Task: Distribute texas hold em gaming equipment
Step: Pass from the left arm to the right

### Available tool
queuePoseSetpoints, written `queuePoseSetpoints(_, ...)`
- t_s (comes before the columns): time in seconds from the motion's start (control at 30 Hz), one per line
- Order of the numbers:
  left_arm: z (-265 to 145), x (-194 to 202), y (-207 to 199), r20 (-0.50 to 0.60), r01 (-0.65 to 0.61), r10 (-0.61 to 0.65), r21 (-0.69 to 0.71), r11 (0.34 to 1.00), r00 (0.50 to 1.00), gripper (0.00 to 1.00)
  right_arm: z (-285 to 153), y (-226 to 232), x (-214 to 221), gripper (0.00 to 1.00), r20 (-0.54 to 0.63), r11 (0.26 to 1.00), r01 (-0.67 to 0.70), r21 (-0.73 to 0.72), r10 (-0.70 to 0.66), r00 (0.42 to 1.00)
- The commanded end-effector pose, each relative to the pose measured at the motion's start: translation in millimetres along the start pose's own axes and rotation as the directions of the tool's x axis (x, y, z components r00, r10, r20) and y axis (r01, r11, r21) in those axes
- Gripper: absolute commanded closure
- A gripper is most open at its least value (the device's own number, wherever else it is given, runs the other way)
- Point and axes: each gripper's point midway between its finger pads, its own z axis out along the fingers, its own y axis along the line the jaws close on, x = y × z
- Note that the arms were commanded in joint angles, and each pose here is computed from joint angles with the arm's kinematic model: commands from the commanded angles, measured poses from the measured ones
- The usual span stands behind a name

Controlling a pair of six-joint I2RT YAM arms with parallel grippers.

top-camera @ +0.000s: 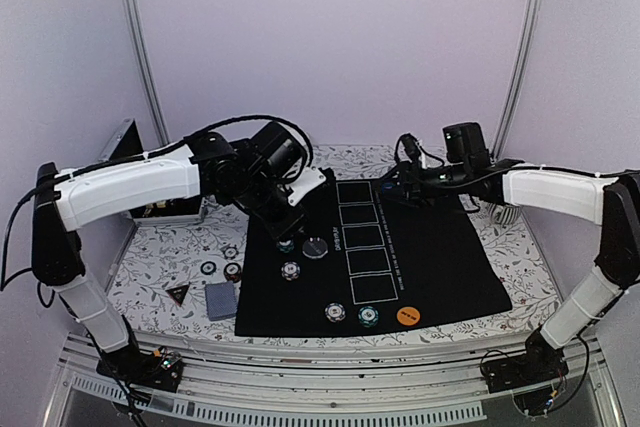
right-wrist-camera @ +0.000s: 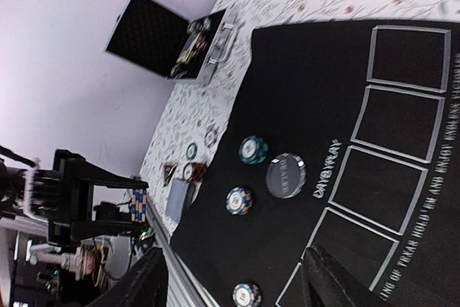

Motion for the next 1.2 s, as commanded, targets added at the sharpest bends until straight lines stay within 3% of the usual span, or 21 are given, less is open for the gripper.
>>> queuePoseSetpoints(0.0, -25.6, -14.4, -16.9, 0.055, -0.108, 0.106, 0.04, 0.993, 0.993, 1.0, 45.4, 47.8, 23.1, 0.38, -0.101, 0.97, -0.035, -0.242, 0.011, 0.995)
queuePoseSetpoints(0.2, -25.4, -15.8, -25.6, 0.042, -0.15, 0.148, 0.04, 0.988, 0.988, 1.0, 90.4, 87.9, 60.0, 0.45, -0.258, 0.9, -0.109, -0.423, -0.005, 0.966)
queuePoseSetpoints(0.37, -22.0, -14.1, -27.4, 0.026, -0.166, 0.165, 0.041, 0.985, 0.986, 1.0, 109.7, 101.7, 73.7, 0.43, -0.317, 0.875, -0.163, -0.455, 0.012, 0.948)
queuePoseSetpoints(0.53, -19.1, -14.1, -29.5, 0.018, -0.172, 0.171, 0.049, 0.984, 0.985, 1.0, 123.8, 117.5, 78.9, 0.44, -0.35, 0.846, -0.181, -0.502, -0.007, 0.937)
queuePoseSetpoints(0.8, -12.1, -10.7, -24.6, -0.008, -0.176, 0.176, 0.022, 0.984, 0.984, 1.0, 130.2, 118.4, 79.3, 0.58, -0.368, 0.835, -0.212, -0.507, 0.012, 0.93)
queuePoseSetpoints(1.0, -10.1, -10.7, -17.9, -0.02, -0.177, 0.177, -0.017, 0.984, 0.984, 1.0, 134.2, 115.7, 88.8, 0.62, -0.396, 0.836, -0.232, -0.497, 0.02, 0.918)
queuePoseSetpoints(1.17, -7.4, -8.2, -15.6, -0.031, -0.176, 0.175, -0.028, 0.984, 0.984, 1.0, 134.9, 115.5, 94.5, 0.72, -0.413, 0.835, -0.241, -0.495, 0.019, 0.911)
